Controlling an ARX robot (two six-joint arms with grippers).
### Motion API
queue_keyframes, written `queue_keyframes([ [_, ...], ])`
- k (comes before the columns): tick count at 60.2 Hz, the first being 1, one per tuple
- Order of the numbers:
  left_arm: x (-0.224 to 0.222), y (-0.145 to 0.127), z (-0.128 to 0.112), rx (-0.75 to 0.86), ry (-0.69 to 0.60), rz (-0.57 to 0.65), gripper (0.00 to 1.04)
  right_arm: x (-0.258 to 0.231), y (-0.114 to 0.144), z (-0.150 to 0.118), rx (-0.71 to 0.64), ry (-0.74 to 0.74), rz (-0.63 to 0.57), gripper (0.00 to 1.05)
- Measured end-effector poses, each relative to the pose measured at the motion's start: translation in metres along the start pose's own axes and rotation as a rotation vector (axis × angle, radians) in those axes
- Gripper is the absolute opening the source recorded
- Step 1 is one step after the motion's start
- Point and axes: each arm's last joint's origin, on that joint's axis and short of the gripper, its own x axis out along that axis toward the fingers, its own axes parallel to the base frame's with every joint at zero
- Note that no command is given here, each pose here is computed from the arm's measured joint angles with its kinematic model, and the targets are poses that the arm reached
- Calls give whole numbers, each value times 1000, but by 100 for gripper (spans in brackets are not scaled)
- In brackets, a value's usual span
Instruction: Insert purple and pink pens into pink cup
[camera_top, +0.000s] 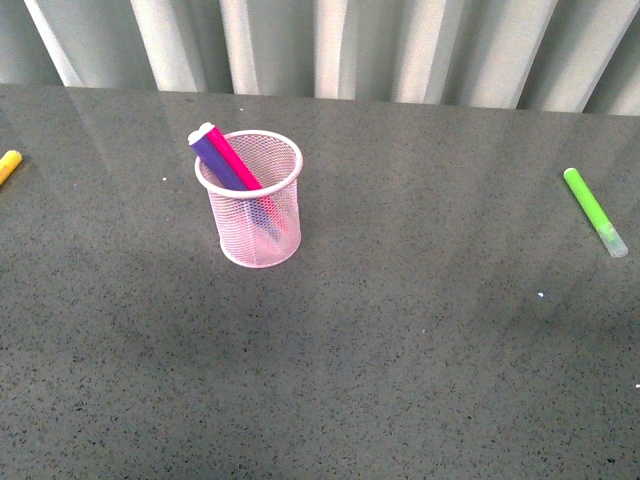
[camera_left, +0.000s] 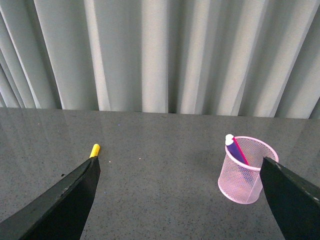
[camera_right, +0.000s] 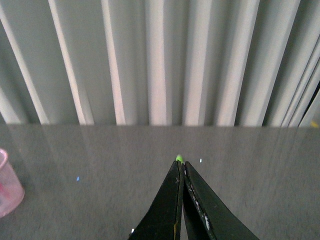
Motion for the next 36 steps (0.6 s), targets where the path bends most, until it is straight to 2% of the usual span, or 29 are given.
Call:
queue_keyframes([
  [19,0,0,0,0,0,0,98,-5,0,1,0,-24,0,5],
  [26,0,0,0,0,0,0,98,-5,0,1,0,-24,-1,25],
  [31,0,0,0,0,0,0,98,-5,0,1,0,-24,0,47],
  [36,0,0,0,0,0,0,98,-5,0,1,0,-24,-1,63],
])
